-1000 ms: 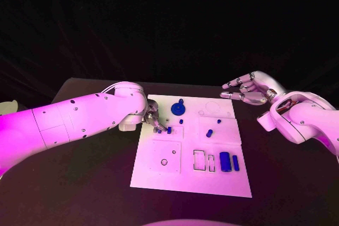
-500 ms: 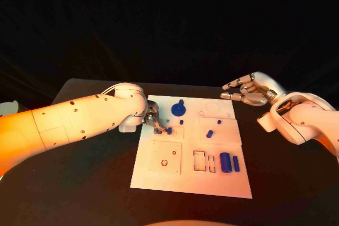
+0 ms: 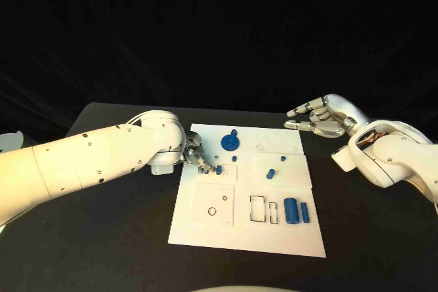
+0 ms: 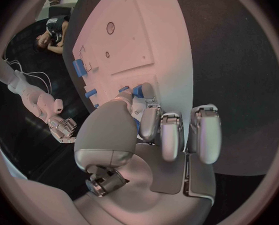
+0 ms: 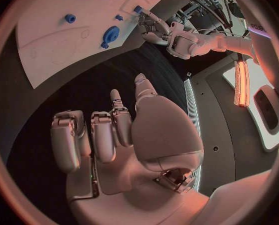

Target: Assemble the parts on the task board

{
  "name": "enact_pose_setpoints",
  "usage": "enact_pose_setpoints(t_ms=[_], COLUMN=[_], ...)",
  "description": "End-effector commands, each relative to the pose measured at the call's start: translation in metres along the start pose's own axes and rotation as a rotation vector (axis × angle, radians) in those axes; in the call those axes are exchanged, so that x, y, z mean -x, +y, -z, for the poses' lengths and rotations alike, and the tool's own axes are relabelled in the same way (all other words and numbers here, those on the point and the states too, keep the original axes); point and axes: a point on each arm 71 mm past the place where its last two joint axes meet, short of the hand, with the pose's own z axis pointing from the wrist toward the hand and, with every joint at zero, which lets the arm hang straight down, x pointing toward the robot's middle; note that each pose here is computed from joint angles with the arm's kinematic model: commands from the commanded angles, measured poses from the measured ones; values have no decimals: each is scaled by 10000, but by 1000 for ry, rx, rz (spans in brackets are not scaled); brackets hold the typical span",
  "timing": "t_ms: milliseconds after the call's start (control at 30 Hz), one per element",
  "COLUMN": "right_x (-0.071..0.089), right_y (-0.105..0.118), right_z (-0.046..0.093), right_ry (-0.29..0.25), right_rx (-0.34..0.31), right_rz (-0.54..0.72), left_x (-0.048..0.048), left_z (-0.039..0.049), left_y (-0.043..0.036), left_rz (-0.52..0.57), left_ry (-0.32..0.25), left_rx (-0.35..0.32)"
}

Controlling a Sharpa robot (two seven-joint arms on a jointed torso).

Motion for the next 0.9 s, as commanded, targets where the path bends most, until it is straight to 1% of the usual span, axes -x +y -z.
enact_pose_setpoints(t_ms=[33,267,400,567,700,800,900], right_x=[-18,-28,-34,-41,-46,-51,-56], right_y=[5,-4,-10,-15,-18,-21,-25], right_z=[-4,-4,-3,-2,0,-1,0], right_ry=[11,13,15,17,17,18,20], right_rx=[9,6,4,3,3,2,1], right_rz=[-1,-3,-4,-5,-5,-6,-7], left_x=[12,23,29,24,2,-2,3], left_z=[3,16,22,41,83,117,142], left_y=[42,109,150,182,163,151,154], left_rz=[135,193,202,207,267,311,330], left_ry=[-17,-17,-19,-19,-24,-47,-78], left_rx=[-16,-18,-13,-16,-55,-91,-119])
